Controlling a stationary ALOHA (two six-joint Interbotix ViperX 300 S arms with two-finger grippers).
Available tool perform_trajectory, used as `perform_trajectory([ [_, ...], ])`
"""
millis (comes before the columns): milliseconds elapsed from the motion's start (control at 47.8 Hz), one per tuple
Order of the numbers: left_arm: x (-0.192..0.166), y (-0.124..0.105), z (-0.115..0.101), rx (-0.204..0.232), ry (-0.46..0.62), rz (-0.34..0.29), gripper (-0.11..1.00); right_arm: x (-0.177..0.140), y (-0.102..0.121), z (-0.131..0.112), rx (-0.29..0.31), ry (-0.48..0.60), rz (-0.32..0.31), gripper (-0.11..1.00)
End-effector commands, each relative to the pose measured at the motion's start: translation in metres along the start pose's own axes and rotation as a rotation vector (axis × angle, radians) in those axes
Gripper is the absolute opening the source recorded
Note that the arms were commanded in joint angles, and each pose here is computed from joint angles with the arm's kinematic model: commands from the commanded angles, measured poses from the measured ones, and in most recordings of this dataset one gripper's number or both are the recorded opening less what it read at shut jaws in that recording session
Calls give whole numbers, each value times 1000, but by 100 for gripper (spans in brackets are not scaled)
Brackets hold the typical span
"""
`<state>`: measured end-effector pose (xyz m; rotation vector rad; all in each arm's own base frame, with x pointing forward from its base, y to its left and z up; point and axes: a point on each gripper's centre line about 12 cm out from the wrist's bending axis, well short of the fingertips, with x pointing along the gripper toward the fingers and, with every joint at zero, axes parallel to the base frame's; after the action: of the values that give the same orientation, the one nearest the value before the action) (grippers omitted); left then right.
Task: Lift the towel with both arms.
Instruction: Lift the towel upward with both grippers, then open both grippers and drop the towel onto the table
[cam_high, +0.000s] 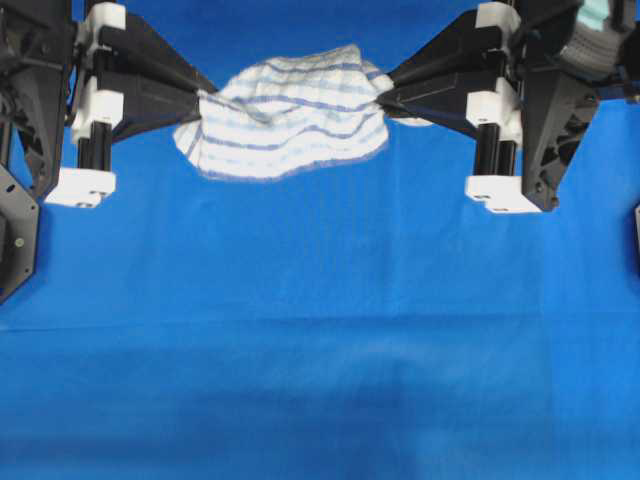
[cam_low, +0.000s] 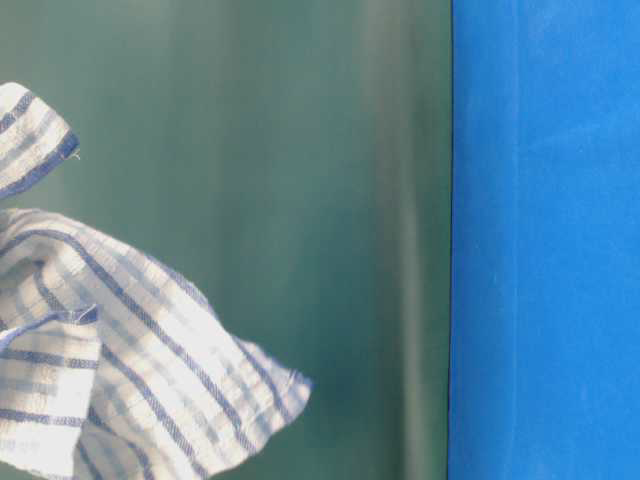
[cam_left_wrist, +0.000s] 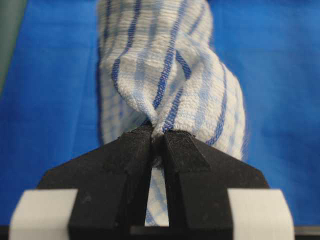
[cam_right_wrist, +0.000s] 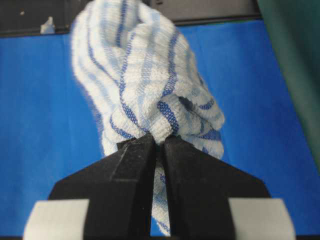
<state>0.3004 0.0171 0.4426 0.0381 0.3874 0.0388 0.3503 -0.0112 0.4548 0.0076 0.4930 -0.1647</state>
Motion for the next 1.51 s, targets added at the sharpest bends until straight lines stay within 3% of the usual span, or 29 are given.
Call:
perform_trajectory([
  [0,-8,-2,12,17,-46,-3,3,-14,-1,10,2,-40,4,7],
  [168,-16,-2,13,31,-62,-2,4,-17,-2,8,7,-40,6,8],
  [230,-18,-2,13,27,-72,-4,9,-18,-2,6,10,-37,6,8],
  [293,-19,-3,13,27,-82,-7,24,-17,-1,4,11,-34,8,11],
  [461,-23,-5,15,18,-117,-11,75,-14,-1,-1,4,-22,4,60],
  [545,-23,-5,13,18,-116,-11,90,-14,-1,-1,4,-23,4,68],
  [859,-3,-6,-5,10,-78,-14,88,-9,-1,-9,1,-1,2,65],
  [1487,51,-13,-106,-9,-48,-17,88,46,11,-100,27,61,57,65],
])
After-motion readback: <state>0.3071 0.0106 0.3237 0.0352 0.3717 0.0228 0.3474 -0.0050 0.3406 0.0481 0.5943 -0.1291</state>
